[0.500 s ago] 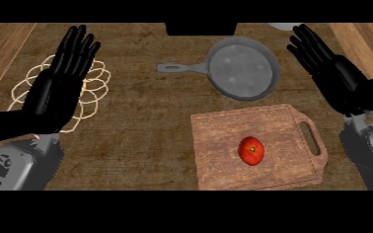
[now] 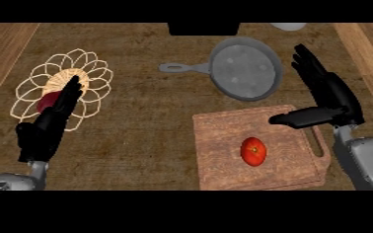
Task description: Pick the tomato from the cutting board and place it in the pan
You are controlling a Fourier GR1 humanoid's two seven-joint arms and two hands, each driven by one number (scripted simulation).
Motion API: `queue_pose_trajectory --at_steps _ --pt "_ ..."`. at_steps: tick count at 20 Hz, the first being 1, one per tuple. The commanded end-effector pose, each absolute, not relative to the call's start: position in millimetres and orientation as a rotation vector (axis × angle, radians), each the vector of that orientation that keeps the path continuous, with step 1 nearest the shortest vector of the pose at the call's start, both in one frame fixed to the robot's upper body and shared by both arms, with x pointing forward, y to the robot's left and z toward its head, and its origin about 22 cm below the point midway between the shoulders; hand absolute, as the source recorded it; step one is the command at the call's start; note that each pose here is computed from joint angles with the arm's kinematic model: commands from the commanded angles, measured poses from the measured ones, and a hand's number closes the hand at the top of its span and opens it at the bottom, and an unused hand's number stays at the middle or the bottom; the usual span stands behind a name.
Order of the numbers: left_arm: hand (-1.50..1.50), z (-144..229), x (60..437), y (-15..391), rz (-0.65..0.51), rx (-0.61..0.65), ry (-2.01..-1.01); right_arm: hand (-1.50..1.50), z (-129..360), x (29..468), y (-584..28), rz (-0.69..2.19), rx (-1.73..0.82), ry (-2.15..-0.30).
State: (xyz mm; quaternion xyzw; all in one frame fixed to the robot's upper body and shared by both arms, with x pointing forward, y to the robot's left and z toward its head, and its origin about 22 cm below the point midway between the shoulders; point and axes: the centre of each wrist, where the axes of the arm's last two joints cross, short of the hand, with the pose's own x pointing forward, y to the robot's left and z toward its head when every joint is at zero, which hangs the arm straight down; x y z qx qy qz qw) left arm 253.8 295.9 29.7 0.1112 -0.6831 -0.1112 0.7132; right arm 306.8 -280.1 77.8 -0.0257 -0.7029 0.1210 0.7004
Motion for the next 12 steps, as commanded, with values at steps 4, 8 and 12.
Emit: queue_pose_trajectory --at_steps 4,8,12 --pt "0.00 -3 223 304 -0.244 0.340 -1.376 -1.50 52 258 -337 0.387 -0.290 -1.358" --pt "0.00 9 222 304 -0.265 0.336 -1.364 -1.50 91 261 -342 0.702 -0.416 -1.320" --pt "0.00 0 224 286 -0.259 0.333 -1.381 -1.50 126 276 -331 0.873 -0.375 -1.255"
